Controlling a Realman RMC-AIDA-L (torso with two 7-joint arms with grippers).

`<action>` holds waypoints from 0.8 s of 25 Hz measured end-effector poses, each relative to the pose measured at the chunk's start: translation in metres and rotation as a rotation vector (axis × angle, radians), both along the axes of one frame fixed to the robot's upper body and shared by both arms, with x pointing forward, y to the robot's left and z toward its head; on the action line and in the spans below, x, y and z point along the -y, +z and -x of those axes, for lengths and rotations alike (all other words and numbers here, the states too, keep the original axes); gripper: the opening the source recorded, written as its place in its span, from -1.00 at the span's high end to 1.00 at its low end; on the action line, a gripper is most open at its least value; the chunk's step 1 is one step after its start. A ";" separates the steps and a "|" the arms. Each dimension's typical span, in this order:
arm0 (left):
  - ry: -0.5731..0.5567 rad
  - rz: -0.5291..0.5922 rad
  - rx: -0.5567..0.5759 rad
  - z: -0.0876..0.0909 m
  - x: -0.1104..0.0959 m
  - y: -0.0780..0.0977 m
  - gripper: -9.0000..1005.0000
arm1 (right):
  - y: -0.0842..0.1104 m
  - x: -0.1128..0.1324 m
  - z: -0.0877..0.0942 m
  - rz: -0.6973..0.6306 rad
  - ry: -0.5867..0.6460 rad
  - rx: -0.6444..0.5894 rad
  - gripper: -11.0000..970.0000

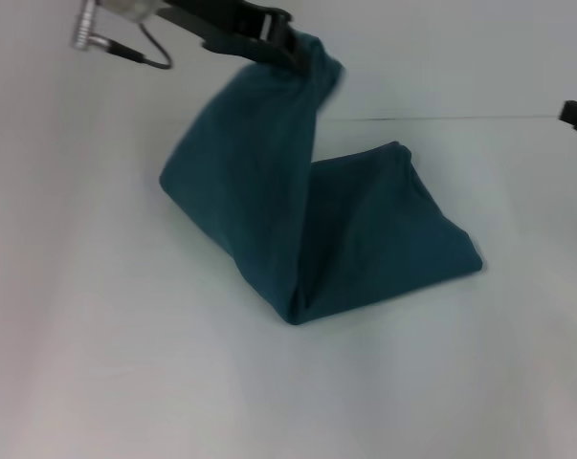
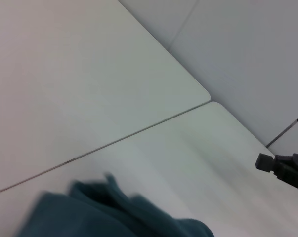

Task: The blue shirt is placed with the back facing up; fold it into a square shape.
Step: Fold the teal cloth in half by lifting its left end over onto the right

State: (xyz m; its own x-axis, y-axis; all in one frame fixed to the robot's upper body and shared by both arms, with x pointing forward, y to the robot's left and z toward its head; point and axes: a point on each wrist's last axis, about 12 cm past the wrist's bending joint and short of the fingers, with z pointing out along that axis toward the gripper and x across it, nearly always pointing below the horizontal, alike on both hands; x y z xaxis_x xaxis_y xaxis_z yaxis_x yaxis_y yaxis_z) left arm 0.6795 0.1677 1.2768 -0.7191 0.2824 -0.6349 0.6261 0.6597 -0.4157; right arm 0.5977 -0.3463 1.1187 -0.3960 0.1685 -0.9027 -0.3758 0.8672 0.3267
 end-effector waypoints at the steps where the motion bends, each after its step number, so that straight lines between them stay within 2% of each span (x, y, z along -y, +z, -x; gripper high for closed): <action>1: -0.008 -0.004 0.003 -0.001 0.007 -0.001 0.90 | 0.000 0.004 0.002 -0.003 -0.004 -0.002 0.97; 7: -0.042 -0.044 0.033 -0.002 0.044 -0.006 0.90 | 0.001 0.014 0.008 -0.006 -0.003 -0.006 0.97; 17: -0.018 -0.043 0.081 -0.009 0.065 -0.006 0.90 | 0.000 0.016 0.009 0.018 -0.002 -0.015 0.97; 20: -0.028 -0.022 0.066 -0.003 0.082 -0.018 0.90 | 0.001 0.018 0.010 0.017 0.000 -0.012 0.97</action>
State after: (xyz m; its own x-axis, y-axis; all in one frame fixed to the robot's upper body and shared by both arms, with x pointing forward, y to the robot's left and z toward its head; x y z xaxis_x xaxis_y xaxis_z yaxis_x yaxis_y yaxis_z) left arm 0.6828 0.0855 1.2585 -0.6677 0.3160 -0.6740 0.6697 0.6504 -0.3585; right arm 0.5878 -0.3642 1.1201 -0.4072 0.1528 -0.9005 -0.3716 0.8729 0.3162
